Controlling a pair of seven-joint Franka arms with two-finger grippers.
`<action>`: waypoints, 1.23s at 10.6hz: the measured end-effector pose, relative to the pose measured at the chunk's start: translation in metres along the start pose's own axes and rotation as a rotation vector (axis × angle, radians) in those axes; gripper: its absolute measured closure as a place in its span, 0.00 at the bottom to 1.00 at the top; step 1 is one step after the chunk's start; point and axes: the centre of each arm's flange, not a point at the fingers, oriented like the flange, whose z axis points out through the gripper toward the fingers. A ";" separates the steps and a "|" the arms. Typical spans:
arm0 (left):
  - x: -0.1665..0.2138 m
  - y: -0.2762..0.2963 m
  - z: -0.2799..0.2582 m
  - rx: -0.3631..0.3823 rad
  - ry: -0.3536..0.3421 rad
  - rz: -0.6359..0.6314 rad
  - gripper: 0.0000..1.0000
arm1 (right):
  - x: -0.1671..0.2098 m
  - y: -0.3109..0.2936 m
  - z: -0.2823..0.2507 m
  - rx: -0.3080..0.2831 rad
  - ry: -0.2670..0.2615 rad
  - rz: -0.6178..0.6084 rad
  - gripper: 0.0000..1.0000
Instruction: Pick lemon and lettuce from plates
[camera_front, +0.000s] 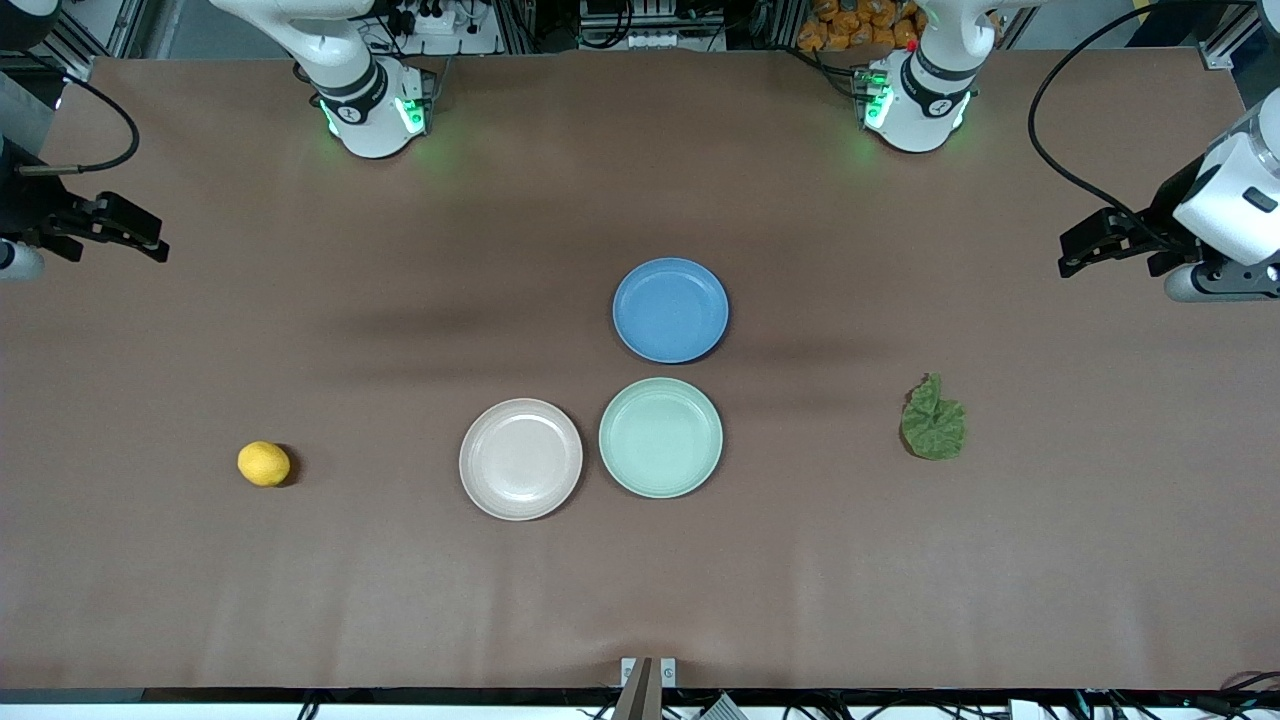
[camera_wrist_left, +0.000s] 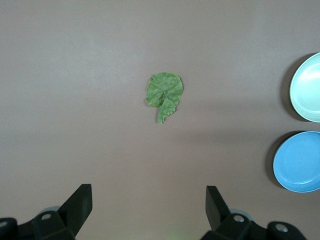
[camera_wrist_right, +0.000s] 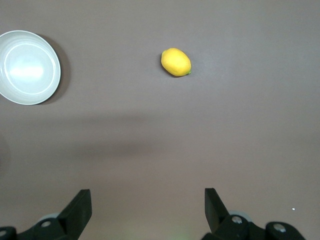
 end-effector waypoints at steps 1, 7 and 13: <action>0.000 0.001 0.000 0.000 0.001 0.002 0.00 | 0.000 -0.003 0.000 0.013 0.000 -0.002 0.00; 0.001 0.017 0.002 -0.003 0.007 0.031 0.00 | 0.000 -0.008 -0.001 0.074 0.005 0.001 0.00; 0.003 0.016 0.002 -0.004 0.015 0.026 0.00 | 0.002 -0.004 -0.001 0.029 0.010 0.000 0.00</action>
